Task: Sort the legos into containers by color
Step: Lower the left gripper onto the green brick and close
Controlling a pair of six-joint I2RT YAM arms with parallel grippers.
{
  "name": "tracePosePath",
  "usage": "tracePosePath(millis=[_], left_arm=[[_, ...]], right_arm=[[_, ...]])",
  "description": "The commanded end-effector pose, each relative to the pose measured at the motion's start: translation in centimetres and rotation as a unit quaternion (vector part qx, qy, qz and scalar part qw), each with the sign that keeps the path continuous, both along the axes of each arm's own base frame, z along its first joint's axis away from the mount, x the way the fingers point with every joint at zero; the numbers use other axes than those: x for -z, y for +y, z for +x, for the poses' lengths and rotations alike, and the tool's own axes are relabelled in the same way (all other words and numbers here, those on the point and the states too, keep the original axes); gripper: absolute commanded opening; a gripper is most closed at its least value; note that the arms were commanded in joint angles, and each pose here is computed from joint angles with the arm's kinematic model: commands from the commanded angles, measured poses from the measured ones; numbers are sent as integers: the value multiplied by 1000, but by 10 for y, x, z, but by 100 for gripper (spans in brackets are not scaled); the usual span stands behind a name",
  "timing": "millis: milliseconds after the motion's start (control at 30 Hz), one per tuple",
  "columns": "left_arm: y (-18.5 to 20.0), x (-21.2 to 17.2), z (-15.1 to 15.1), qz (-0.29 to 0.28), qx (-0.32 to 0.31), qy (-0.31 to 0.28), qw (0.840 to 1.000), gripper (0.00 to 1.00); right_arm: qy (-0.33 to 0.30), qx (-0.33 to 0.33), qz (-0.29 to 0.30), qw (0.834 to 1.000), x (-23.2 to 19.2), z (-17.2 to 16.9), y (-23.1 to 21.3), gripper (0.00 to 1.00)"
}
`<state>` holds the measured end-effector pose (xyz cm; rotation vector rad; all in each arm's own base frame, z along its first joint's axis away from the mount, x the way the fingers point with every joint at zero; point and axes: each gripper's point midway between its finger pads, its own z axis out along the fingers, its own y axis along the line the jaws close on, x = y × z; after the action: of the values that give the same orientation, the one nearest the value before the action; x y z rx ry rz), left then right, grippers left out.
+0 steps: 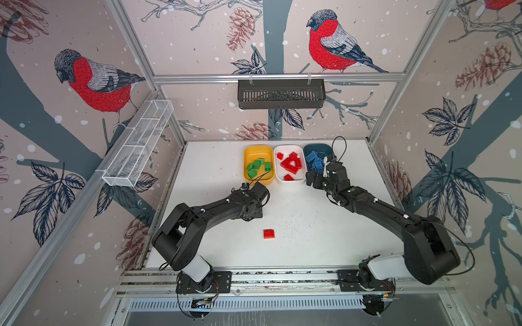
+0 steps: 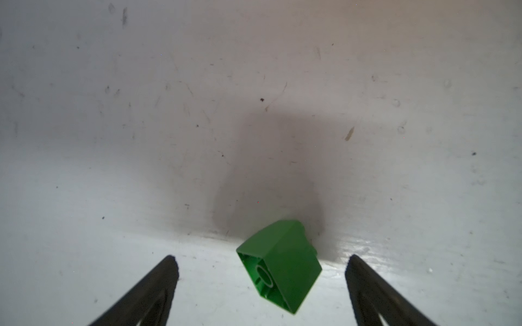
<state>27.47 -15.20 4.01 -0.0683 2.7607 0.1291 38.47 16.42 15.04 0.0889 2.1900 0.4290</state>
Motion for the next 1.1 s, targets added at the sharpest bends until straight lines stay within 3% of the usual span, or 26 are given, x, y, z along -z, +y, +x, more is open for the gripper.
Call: tracePosePath(millis=[0, 300, 667, 1067], left_arm=[[-17, -2, 15, -10, 70, -14, 997, 93], [-34, 12, 9, -48, 124, -7, 991, 90], [-43, 28, -25, -11, 147, 41, 988, 60], [-45, 27, -18, -10, 130, 31, 991, 32]], right_arm=[[-3, 11, -3, 1000, -3, 3, -2, 99], [0, 14, -6, 1000, -2, 3, -3, 100], [11, 11, -3, 1000, 5, 7, 2, 99], [1, 12, -4, 1000, -2, 4, -2, 99]])
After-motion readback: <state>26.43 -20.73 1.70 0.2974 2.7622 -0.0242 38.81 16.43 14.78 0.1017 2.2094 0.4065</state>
